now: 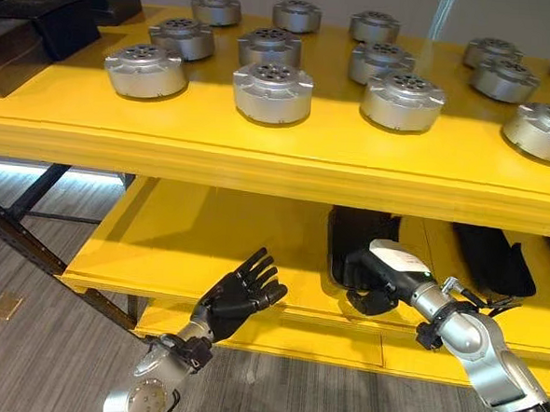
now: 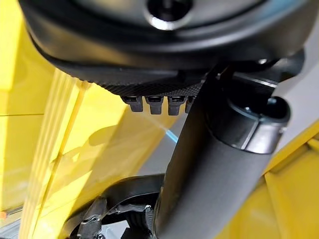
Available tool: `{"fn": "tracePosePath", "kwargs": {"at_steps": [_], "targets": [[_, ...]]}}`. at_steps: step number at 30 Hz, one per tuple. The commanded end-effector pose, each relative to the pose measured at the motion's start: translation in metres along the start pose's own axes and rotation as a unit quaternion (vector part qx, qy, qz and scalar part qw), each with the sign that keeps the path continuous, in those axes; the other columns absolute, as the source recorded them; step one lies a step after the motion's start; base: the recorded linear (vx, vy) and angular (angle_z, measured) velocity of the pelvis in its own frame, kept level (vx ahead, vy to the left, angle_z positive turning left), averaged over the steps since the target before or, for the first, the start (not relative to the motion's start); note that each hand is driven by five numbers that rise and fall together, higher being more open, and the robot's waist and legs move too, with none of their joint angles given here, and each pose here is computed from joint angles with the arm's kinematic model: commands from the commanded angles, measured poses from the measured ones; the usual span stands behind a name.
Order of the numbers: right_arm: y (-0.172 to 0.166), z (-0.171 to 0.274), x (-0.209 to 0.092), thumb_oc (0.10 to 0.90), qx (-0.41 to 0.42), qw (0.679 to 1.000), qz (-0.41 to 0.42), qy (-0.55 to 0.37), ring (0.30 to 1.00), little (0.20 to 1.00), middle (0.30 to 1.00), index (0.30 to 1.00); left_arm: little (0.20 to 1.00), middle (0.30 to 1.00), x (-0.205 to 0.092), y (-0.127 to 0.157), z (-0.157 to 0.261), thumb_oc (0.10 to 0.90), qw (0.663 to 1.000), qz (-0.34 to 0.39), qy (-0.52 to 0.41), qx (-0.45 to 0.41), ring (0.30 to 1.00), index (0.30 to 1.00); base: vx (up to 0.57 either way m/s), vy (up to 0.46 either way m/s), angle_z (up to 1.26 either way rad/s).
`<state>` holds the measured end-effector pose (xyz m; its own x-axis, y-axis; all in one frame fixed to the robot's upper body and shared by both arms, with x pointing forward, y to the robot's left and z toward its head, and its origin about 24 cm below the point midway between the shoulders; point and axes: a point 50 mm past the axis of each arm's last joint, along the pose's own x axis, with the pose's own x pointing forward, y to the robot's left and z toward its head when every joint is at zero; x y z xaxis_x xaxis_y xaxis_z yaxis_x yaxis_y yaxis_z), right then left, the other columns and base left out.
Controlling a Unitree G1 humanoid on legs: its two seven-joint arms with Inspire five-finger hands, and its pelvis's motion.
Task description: Move parts from the plastic box to the shelf.
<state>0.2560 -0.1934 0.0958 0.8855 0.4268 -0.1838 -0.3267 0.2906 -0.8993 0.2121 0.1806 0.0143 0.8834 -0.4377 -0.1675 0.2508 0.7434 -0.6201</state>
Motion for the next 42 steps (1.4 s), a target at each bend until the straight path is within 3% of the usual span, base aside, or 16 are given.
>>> {"fn": "tracePosePath", "kwargs": {"at_steps": [1, 10, 24, 42], "targets": [[-0.083, 0.037, 0.002, 0.4, -0.102, 0.977, -0.17, -0.083, 0.3, 0.3, 0.3, 0.3, 1.0, 1.0, 0.013, -0.032, 0.026, 0.9, 0.993, -0.096, -0.068, 0.019, 1.0, 1.0, 0.05, -0.074, -0.01], [-0.136, 0.036, 0.004, 0.4, -0.132, 0.967, -0.211, -0.052, 0.3, 0.3, 0.3, 0.3, 1.0, 1.0, 0.021, -0.036, 0.028, 0.9, 0.992, -0.109, -0.043, 0.034, 1.0, 1.0, 0.02, -0.096, -0.05], [-0.217, 0.06, 0.008, 0.4, -0.212, 0.934, -0.286, -0.04, 0.3, 0.3, 0.3, 0.3, 1.0, 1.0, 0.042, -0.063, 0.057, 0.9, 0.979, -0.159, -0.101, 0.074, 1.0, 1.0, -0.17, -0.035, -0.01], [-0.229, 0.073, 0.008, 0.4, -0.188, 0.936, -0.295, -0.031, 0.3, 0.3, 0.3, 0.3, 1.0, 1.0, 0.042, -0.074, 0.062, 0.9, 0.976, -0.169, -0.118, 0.064, 1.0, 1.0, -0.07, 0.008, -0.04]]}}
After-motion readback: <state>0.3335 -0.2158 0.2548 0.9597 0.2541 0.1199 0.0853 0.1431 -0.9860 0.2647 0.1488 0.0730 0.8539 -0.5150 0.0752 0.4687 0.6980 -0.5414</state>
